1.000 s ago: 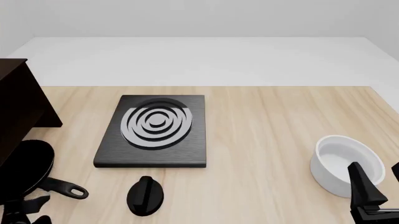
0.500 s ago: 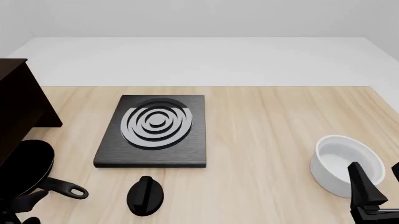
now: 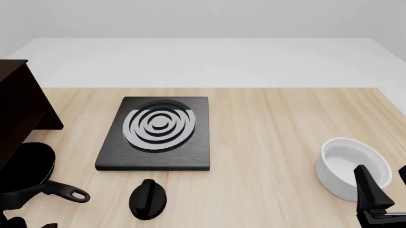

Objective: Put the frying pan under the cabinet shelf.

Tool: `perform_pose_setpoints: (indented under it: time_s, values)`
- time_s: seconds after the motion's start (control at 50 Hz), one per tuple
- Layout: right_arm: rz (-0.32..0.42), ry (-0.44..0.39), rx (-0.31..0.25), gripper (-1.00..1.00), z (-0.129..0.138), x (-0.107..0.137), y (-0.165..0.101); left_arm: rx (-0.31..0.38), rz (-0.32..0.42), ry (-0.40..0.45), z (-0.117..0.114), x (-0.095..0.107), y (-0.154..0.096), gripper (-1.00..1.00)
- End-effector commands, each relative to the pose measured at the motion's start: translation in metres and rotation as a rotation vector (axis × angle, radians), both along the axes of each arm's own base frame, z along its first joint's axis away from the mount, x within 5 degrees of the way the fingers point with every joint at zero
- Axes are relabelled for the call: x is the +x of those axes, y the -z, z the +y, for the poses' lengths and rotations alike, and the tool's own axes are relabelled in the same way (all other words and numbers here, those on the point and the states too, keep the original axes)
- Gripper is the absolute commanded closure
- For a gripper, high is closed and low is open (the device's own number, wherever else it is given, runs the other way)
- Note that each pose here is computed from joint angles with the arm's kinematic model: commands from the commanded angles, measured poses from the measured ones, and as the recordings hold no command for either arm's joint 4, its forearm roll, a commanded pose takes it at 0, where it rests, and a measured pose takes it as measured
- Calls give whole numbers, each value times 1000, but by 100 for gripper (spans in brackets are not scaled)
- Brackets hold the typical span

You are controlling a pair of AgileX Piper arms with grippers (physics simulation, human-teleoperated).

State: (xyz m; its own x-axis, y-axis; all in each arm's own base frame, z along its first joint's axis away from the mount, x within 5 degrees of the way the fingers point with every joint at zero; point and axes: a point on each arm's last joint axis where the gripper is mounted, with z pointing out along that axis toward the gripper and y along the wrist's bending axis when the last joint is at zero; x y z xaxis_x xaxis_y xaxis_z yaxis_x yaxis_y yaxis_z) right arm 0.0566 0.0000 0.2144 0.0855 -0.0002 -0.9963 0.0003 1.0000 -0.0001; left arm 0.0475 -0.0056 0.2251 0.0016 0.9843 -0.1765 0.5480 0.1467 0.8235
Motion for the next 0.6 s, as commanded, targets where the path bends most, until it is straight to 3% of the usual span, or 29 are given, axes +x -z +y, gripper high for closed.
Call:
perform_pose_setpoints:
  time_s: [0.02, 0.6]
  values:
    - [0, 0, 0, -100, 0, 0, 0, -28, -3, 43, -2, -4, -9, -100]
    - [0, 0, 0, -100, 0, 0, 0, -79, 42, 212, -8, -13, -15, -100]
